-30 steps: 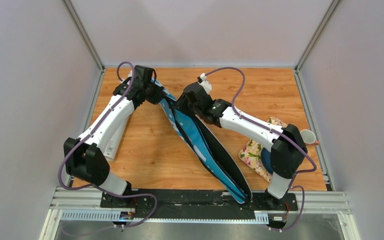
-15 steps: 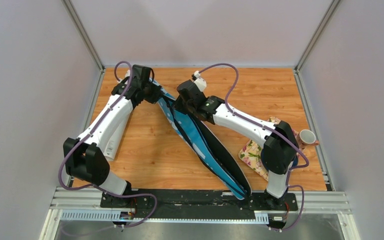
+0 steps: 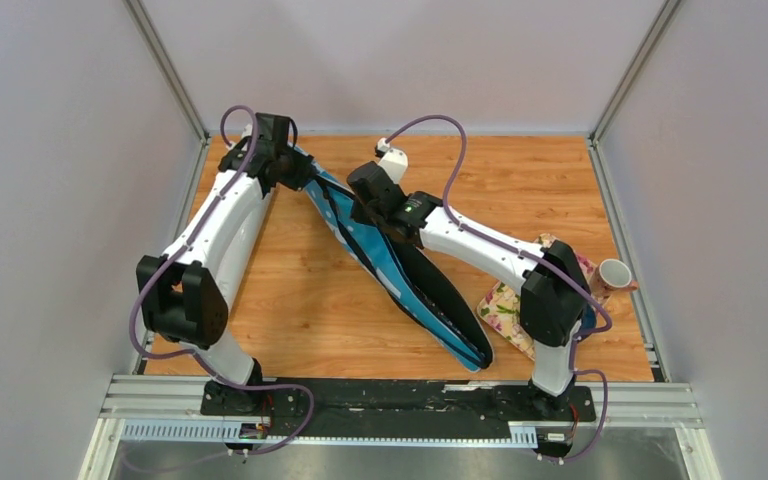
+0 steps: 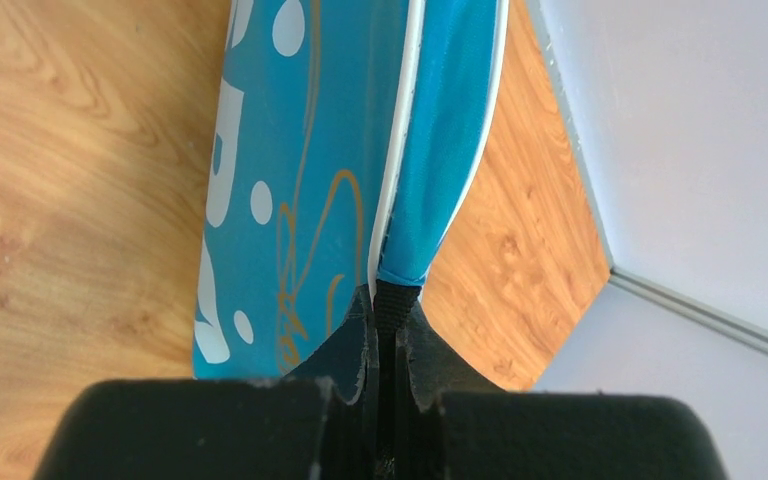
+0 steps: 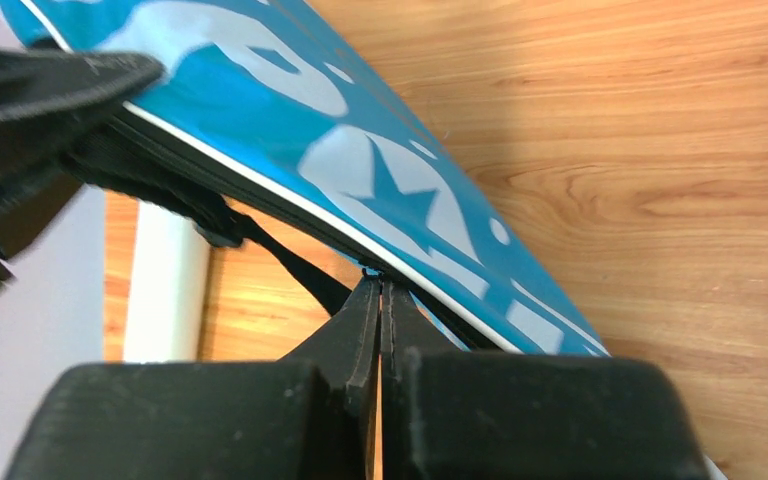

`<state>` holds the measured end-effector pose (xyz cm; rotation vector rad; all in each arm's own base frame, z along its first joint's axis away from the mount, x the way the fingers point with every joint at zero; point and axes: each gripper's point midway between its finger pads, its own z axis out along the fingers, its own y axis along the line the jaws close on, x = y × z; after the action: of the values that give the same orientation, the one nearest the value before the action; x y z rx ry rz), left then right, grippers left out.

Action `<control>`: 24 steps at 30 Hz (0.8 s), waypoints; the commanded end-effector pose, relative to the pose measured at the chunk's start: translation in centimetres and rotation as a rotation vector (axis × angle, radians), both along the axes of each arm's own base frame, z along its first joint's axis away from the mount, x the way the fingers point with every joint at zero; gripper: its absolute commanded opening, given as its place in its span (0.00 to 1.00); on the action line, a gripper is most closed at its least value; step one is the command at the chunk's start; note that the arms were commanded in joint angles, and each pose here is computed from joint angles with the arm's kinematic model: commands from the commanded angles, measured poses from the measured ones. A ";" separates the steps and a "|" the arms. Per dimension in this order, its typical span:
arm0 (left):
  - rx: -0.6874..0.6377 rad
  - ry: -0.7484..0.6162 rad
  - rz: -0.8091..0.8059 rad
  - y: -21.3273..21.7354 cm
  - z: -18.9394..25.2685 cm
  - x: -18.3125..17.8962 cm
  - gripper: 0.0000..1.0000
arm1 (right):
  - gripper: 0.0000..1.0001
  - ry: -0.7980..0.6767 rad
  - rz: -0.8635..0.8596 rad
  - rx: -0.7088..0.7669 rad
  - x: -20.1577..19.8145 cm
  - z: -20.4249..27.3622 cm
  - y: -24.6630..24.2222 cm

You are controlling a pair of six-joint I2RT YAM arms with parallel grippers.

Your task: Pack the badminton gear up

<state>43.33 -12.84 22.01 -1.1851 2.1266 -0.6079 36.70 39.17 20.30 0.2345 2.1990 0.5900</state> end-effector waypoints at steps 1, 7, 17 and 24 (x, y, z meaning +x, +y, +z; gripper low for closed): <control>0.100 0.001 0.041 3.7 -0.8 2.8 0.00 | 0.00 -0.056 -0.028 -0.110 1.4 0.5 -1.9; 0.130 -0.012 0.027 5.4 -0.8 5.7 0.00 | 0.00 -0.005 0.045 -0.098 -1.3 -0.1 -3.3; 0.226 -0.028 0.052 9.1 -1.0 7.9 0.00 | 0.00 0.087 0.272 -0.117 -9.1 -2.9 -8.4; 0.253 -0.037 0.066 11.1 -2.1 9.6 0.00 | 0.00 0.144 0.322 -0.088 -15.1 -4.8 -13.7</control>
<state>50.75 -6.49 21.76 -1.0857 2.1074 -0.5024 24.97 27.82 16.26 -0.0746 2.3762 0.6190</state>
